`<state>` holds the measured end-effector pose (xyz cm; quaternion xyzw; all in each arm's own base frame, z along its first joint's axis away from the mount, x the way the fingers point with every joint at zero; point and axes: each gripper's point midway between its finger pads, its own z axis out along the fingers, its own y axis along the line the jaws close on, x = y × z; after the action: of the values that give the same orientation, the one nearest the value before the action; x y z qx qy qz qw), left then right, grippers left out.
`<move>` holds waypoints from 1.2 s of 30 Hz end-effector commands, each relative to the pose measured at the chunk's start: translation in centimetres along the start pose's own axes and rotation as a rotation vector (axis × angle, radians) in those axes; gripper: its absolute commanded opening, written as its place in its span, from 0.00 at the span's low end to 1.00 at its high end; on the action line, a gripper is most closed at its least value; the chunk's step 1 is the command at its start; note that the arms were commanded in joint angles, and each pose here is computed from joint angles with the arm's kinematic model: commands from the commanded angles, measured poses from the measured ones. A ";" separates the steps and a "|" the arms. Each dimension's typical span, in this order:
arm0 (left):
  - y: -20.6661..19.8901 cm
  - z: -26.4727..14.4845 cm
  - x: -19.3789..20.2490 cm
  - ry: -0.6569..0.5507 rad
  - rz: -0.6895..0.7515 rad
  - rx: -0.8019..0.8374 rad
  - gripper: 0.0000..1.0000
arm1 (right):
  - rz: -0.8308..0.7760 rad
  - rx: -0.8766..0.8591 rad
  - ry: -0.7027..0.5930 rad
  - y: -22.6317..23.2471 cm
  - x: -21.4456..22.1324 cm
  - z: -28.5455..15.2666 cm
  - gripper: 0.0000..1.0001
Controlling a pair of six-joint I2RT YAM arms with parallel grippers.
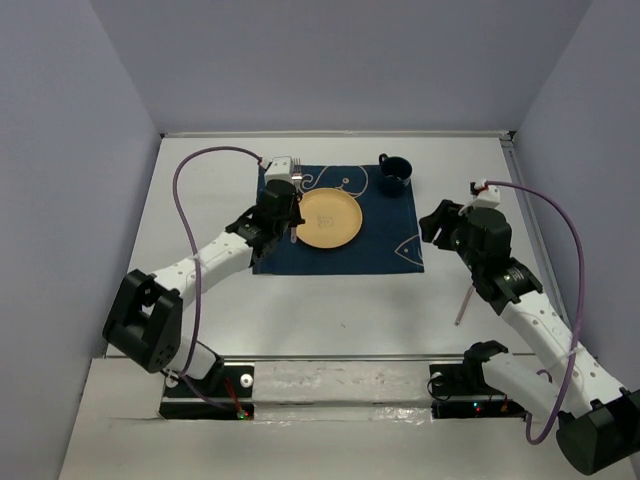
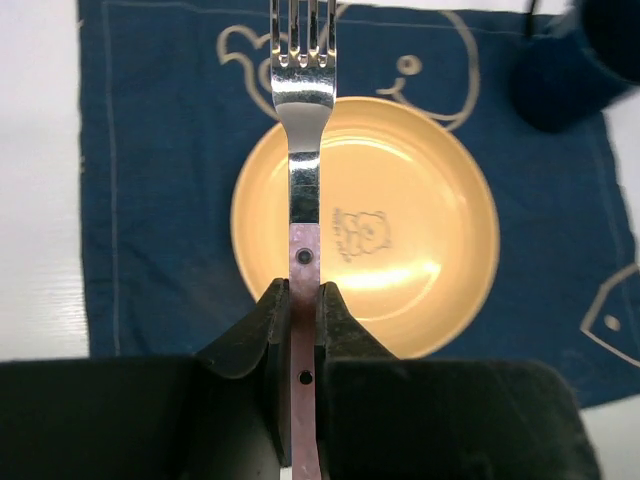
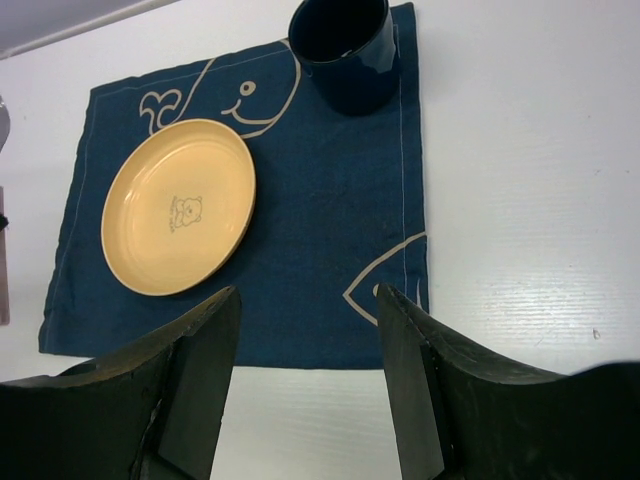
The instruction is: Set the dinner table for one person
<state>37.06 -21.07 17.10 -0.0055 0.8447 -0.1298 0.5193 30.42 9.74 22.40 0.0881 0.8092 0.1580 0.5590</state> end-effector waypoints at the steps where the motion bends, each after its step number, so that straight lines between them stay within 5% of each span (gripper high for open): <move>1: 3.2 2.8 -0.8 0.033 -0.041 -0.086 0.00 | 0.002 -0.042 -0.034 0.7 -0.5 -0.3 0.62; 10: 7.0 5.7 3.0 0.126 0.000 -0.217 0.00 | 0.003 -0.059 -0.038 0.9 -0.4 -0.6 0.62; 32: 8.7 8.6 6.3 0.195 0.031 -0.260 0.00 | -0.001 -0.070 -0.017 1.1 0.1 -0.3 0.61; 36: 8.8 8.7 6.9 0.210 0.034 -0.260 0.11 | -0.002 -0.069 -0.015 1.1 0.1 -0.3 0.61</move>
<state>40.65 -15.15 3.34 -0.0383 0.9193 -0.0068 0.3916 29.72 10.26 22.00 0.0761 0.8101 0.1745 0.5546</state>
